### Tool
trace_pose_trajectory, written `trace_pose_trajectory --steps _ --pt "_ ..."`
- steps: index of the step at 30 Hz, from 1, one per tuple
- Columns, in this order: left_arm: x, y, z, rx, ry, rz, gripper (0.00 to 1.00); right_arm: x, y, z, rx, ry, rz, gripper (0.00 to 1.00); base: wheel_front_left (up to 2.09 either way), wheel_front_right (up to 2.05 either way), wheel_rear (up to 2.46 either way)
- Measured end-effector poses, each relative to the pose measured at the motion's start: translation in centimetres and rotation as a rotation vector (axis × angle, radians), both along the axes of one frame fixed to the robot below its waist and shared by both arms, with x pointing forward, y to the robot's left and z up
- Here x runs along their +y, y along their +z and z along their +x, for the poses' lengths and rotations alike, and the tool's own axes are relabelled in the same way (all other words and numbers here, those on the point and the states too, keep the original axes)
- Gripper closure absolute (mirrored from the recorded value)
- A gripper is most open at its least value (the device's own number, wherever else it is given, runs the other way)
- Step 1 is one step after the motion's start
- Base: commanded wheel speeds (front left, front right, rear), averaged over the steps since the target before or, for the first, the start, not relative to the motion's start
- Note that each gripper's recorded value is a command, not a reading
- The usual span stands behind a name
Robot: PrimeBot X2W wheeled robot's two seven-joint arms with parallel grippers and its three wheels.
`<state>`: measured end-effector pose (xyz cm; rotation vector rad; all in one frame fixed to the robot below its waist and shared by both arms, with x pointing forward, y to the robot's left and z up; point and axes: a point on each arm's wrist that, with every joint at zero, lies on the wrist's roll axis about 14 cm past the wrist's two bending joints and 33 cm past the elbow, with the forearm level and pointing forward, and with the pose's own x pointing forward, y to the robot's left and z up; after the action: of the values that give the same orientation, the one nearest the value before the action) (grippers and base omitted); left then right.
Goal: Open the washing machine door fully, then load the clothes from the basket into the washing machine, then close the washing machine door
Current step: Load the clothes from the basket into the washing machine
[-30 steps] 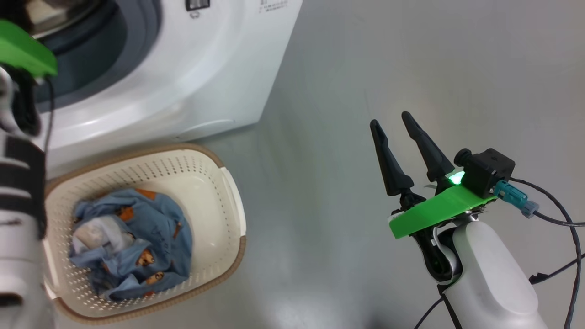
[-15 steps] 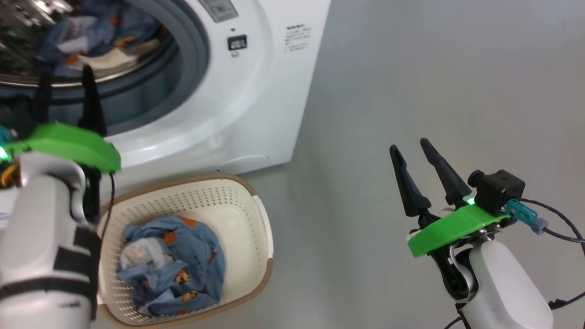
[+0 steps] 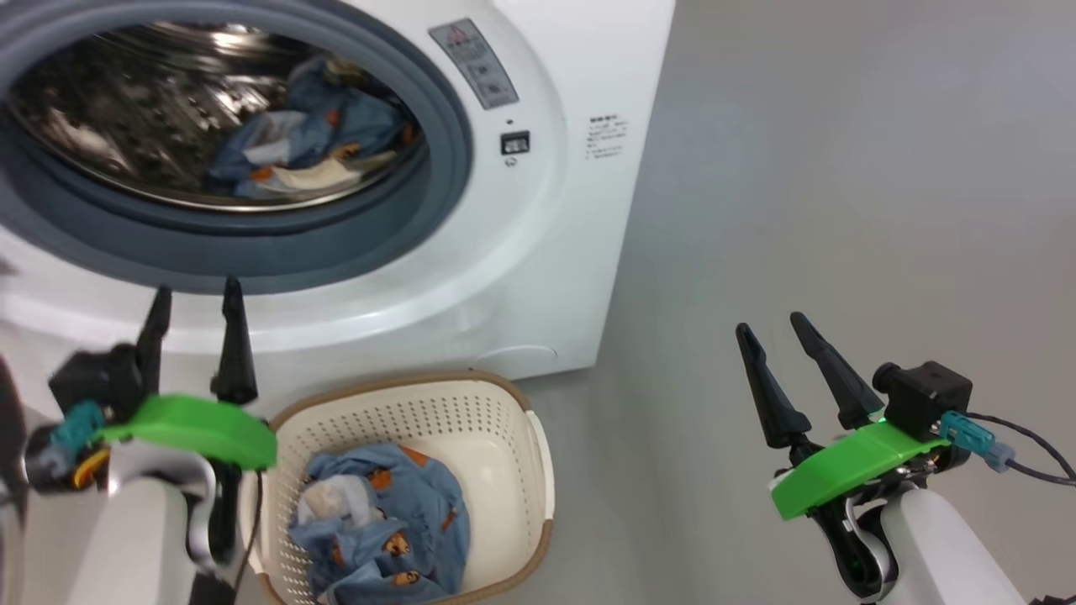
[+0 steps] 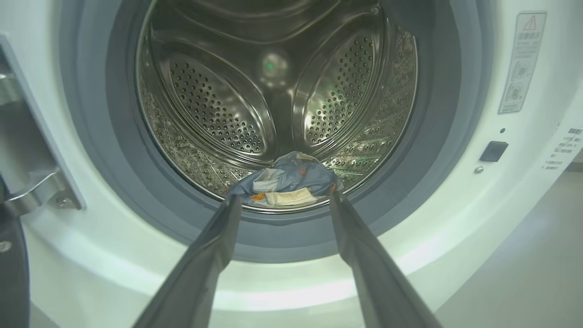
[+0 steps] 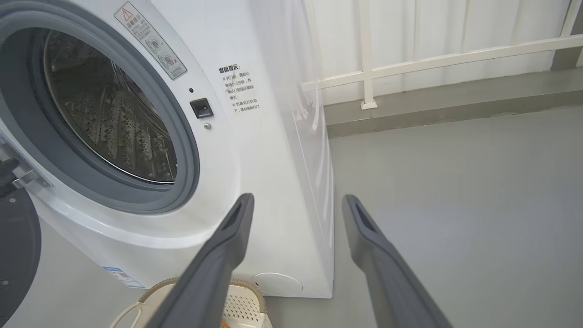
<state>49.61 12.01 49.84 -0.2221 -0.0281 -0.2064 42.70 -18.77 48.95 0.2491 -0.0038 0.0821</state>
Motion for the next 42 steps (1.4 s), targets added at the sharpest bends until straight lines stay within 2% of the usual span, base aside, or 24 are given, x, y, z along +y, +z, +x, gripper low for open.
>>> trace_pose_trajectory --steps 7,21,42 --pt "2.5 0.5 -3.6 -0.020 0.066 -0.005 0.00 0.5 0.5 -0.5 -0.013 0.019 -0.001 0.00 0.00 0.00 0.00" --pt "5.3 0.7 -7.6 -0.038 0.153 -0.002 0.00 1.1 0.9 -0.3 -0.027 0.043 -0.007 0.00 0.00 0.00 0.00" --pt "4.5 1.1 -8.1 -0.048 0.142 -0.016 0.00 0.4 2.1 -0.5 -0.059 0.032 -0.027 0.00 0.00 0.00 0.00"
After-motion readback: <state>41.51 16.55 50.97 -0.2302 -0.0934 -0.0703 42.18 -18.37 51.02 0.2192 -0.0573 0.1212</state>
